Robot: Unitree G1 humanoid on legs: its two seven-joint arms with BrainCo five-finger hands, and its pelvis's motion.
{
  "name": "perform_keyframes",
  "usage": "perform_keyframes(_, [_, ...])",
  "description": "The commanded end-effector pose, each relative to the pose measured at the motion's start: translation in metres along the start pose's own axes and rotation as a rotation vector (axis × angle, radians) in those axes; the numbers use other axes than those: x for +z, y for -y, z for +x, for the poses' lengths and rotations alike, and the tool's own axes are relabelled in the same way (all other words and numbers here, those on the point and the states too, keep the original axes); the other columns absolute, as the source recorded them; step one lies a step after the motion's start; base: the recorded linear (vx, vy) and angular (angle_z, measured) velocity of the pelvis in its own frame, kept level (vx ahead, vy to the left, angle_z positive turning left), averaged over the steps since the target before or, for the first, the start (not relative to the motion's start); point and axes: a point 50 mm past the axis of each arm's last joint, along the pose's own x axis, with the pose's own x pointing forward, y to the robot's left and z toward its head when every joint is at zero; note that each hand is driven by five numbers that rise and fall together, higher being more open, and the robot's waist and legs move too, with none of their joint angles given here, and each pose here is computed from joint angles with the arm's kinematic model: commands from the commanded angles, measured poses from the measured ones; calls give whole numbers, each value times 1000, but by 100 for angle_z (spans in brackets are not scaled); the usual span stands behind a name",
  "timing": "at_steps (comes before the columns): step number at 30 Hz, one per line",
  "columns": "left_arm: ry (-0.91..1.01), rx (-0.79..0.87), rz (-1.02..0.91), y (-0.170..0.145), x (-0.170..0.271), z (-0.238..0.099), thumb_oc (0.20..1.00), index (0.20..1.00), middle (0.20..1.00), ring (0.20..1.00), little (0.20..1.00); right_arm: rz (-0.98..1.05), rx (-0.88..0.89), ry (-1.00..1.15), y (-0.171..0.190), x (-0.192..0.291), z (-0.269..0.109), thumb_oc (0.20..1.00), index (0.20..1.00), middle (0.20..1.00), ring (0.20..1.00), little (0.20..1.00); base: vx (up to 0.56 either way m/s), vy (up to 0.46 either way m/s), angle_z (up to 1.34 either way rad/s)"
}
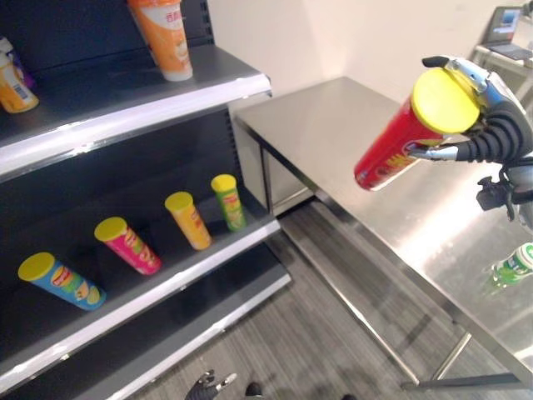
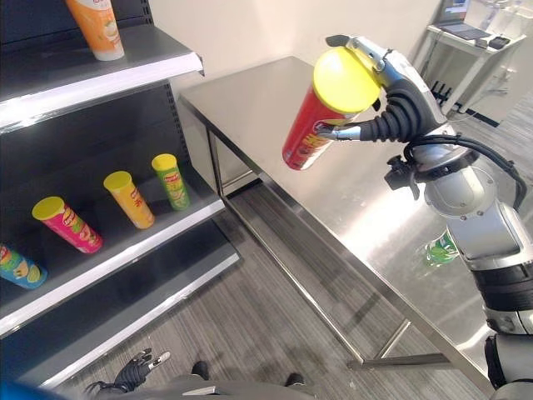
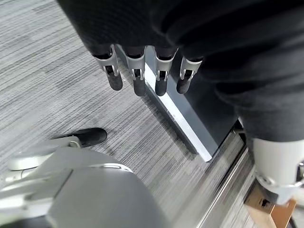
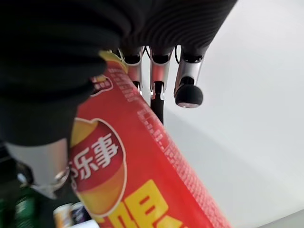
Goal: Put the goods on the table back onto the shelves and tidy them up.
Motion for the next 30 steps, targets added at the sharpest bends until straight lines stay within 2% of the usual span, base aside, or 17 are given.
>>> perform_keyframes(1, [104,26,-12,-13,29,8,1000,1000,1000,1000,1000,-21,-56,167,22,27,20,200,200,200,200,200,-105,-86,38])
perform_keyframes(7, [150,80,-112,-14,38,10,1000,1000,1000,1000,1000,-99,-47,185,30,33,18,200,200,200,200,200,-134,109,84])
perform_keyframes(13, [125,119,-133,-20,30,9,1000,1000,1000,1000,1000,-127,-8,156,28,30,8,200,200,200,200,200,-104,343,51])
perform_keyframes(19, [150,52,21,-17,44,13,1000,1000,1000,1000,1000,-138,-54,2,33,12,-19,200,200,200,200,200,-81,433,91])
perform_keyframes(22, [181,59,83,-29,54,13,1000,1000,1000,1000,1000,-144,-67,-61,30,4,-29,200,200,200,200,200,-81,375,61])
perform_keyframes(30, [171,96,188,-49,63,13,1000,1000,1000,1000,1000,-101,-69,-69,24,4,-31,200,200,200,200,200,-63,315,5])
